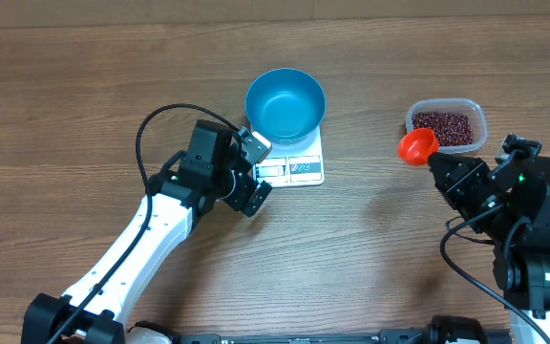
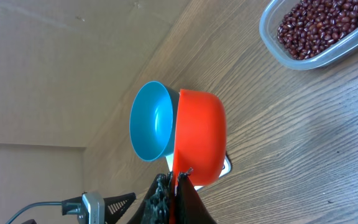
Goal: Scoop item into bowl and weigh 150g on scale
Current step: 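Move the held scoop with the right gripper toward the bean tub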
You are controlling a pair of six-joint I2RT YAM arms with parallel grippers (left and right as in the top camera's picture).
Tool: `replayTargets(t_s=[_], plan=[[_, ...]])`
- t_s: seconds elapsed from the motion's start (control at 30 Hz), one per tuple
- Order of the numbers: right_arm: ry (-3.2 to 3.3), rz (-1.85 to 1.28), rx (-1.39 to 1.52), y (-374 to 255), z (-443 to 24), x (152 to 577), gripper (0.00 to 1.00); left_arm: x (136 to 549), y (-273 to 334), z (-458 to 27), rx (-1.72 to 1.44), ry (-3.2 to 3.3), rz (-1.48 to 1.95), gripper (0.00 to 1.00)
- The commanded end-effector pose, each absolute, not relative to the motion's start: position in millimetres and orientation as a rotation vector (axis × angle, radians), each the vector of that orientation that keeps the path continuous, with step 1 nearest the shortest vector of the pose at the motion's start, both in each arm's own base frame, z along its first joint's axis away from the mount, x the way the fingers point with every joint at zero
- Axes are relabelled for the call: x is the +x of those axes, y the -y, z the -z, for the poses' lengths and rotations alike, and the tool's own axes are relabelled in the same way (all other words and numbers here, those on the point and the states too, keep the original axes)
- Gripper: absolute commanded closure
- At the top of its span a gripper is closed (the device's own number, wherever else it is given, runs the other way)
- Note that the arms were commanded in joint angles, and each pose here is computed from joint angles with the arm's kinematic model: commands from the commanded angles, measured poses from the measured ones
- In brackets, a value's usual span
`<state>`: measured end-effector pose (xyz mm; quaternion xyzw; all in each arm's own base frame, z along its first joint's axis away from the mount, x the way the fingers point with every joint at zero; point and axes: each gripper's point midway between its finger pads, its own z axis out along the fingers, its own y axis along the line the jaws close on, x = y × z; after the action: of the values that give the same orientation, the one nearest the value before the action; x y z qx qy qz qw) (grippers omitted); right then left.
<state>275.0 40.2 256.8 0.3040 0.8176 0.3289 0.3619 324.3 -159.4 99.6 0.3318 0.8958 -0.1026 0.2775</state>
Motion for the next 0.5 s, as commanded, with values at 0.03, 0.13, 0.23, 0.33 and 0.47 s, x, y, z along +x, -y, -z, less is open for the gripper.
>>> replayTargets(t_s=[0.03, 0.13, 0.23, 0.33, 0.47], plan=[[-2.060, -0.857, 0.755, -39.8, -275.9, 275.9, 0.96, 321.5, 160.6, -94.0, 0.891, -2.418, 0.294, 0.00], [-2.060, -0.858, 0.755, -39.9, -275.9, 275.9, 0.96, 321.5, 160.5, -94.0, 0.891, -2.418, 0.293, 0.00], [-2.060, -0.858, 0.755, -39.9, -275.9, 275.9, 0.96, 321.5, 160.5, -94.0, 0.891, -2.418, 0.293, 0.00], [-2.059, -0.858, 0.755, -39.9, -276.1, 276.0, 0.96, 321.5, 160.5, -94.0, 0.891, -2.418, 0.293, 0.00], [-2.054, -0.859, 0.751, -39.9, -277.3, 276.7, 0.96, 321.5, 160.6, -94.0, 0.891, -2.418, 0.294, 0.01]])
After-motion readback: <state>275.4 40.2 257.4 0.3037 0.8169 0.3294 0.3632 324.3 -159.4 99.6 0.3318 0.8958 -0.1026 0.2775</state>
